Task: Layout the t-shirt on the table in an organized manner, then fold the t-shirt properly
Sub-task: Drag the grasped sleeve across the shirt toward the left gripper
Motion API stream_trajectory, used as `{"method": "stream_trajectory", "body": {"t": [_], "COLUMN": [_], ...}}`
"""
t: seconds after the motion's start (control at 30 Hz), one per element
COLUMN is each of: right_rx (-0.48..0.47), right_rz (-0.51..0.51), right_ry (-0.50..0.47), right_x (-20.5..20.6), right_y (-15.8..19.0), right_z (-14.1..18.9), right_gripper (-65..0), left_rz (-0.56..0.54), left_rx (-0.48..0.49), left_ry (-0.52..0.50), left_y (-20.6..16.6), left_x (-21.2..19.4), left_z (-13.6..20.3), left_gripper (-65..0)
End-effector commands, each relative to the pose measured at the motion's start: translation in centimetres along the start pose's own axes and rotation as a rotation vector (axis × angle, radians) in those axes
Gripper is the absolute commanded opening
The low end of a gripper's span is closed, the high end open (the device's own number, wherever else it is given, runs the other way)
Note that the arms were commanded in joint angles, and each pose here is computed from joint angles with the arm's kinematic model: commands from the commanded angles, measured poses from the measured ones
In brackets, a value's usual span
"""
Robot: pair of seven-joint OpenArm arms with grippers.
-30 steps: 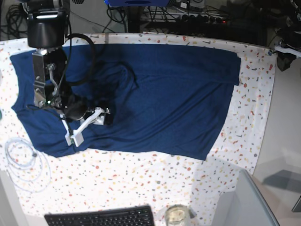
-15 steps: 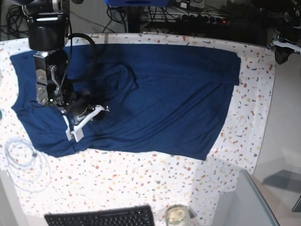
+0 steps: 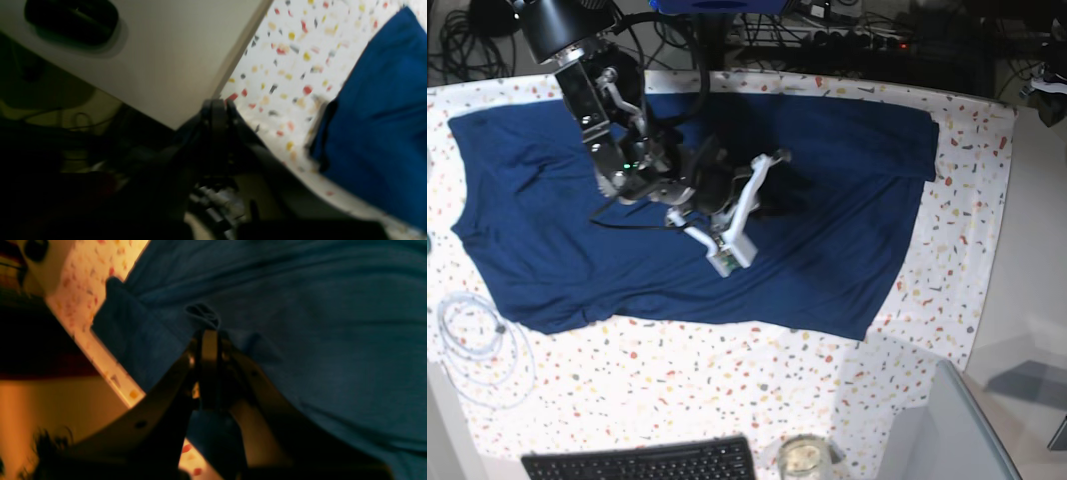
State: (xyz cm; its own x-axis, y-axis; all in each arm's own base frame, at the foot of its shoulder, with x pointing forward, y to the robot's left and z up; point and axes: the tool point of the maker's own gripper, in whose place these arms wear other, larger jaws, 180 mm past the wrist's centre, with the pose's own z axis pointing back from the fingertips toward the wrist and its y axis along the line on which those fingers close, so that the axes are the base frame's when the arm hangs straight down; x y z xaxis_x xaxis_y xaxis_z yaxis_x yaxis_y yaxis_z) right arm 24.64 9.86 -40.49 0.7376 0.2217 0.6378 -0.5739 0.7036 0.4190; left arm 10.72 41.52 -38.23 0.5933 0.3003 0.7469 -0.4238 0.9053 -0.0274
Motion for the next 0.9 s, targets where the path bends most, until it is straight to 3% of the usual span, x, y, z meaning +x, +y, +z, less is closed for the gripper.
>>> {"method": "stream_trajectory", "body": {"t": [0.0, 0.13, 0.33, 0.77, 0.8, 0.87], "right_rx": [0.038, 0.091, 0.149, 0.166, 0.168, 0.173], "right_rz": [0.035, 0.104, 0.148, 0.157, 0.159, 0.166], "right_ry": [-0.060, -0.071, -0.050, 0.002, -0.001, -0.019], "right_x": [2.5, 3.7, 4.2, 2.9, 3.1, 3.6], "right_y": [1.6, 5.2, 8.3, 9.1, 9.2, 9.5], "right_z": [-0.2, -1.2, -2.8, -4.0, -4.0, -3.7], "right_gripper": [-64.8, -64.8, -64.8, -64.5, -63.0, -53.9], "left_rz": [-0.050, -0.112, -0.106, -0.104, -0.104, -0.107], "left_rx": [0.020, 0.072, 0.077, 0.071, 0.071, 0.062], "left_ry": [-0.024, 0.051, 0.068, 0.071, 0.071, 0.072], "left_y": [0.5, 1.0, 0.8, 0.6, 0.6, 0.3], "left_x": [1.3, -0.8, -1.7, -1.8, -1.8, -1.9], "left_z": [0.3, 0.3, 0.5, 0.3, 0.3, 0.1], "left_gripper": [-65.0, -65.0, -65.0, -65.0, -65.0, -65.0]}}
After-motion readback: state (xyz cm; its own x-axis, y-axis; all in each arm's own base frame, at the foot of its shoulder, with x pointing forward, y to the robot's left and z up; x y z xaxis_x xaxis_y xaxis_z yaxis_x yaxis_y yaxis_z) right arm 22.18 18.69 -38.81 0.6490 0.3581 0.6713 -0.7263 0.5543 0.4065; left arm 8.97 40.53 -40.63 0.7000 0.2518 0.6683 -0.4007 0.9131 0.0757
